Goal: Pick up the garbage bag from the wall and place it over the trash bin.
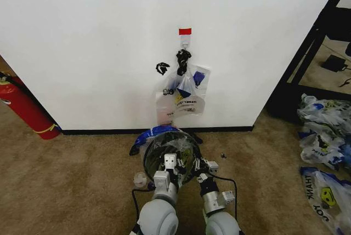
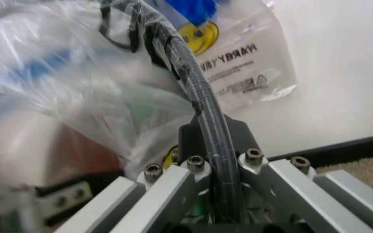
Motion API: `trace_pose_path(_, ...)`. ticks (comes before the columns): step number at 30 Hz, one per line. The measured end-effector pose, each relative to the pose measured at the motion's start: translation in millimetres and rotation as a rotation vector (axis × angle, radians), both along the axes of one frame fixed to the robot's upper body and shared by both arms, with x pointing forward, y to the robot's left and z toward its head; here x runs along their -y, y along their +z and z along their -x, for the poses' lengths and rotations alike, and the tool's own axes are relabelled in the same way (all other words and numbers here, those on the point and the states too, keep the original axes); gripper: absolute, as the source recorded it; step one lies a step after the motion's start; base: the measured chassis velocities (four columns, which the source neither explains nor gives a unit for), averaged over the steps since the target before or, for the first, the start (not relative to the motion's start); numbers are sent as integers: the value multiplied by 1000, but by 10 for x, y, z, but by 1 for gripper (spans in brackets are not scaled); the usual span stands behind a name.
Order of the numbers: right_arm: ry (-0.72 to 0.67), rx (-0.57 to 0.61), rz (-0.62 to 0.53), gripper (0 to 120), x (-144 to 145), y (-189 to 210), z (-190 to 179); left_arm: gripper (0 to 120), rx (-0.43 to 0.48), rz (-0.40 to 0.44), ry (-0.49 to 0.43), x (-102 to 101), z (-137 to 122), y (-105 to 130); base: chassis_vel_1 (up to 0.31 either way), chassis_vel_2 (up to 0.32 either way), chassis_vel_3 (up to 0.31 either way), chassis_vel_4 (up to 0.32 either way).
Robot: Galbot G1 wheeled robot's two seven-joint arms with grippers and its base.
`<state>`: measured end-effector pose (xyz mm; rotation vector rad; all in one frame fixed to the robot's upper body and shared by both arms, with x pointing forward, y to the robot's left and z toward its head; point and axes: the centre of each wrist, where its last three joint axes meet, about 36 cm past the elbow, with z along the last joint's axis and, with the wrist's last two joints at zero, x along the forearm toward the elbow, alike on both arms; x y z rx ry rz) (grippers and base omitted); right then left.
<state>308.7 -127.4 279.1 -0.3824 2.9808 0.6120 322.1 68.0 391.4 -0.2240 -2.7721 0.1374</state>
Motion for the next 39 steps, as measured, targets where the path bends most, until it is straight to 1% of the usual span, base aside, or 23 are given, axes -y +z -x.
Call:
trace_pose_path(5,31,33,-6,0,-14,-8,40,0,-8,-32,10,26,-77,-49,0,0,0,0)
trace_pose_path(11,78,67,-16,0,-27,-16,94,0,-13,-80,24,65,-214,-179,0,0,0,0)
trace_pose_path(18,84,77,-10,0,16,-24,125,0,-14,-122,31,35,-323,-278,0,0,0,0)
trace_pose_path(22,90,90,2,0,51,-34,140,0,-3,-152,62,-48,-490,-304,0,0,0,0)
trace_pose_path(24,89,94,9,0,74,-36,141,0,7,-172,95,-133,-636,-310,0,0,0,0)
trace_pose_path(25,89,94,9,0,74,-36,141,0,7,-172,95,-133,-636,-310,0,0,0,0)
trace_pose_path(28,86,96,11,0,87,-26,134,0,20,-189,121,-235,-734,-297,0,0,0,0)
trace_pose_path(32,80,97,10,0,86,-17,115,0,26,-213,125,-322,-749,-314,0,0,0,0)
trace_pose_path(34,79,97,9,0,84,-16,112,0,26,-217,123,-331,-740,-321,0,0,0,0)
trace_pose_path(36,74,96,9,0,80,-16,99,0,32,-221,104,-349,-670,-310,0,0,0,0)
trace_pose_path(39,65,91,8,0,74,-23,77,0,42,-202,46,-345,-478,-234,0,0,0,0)
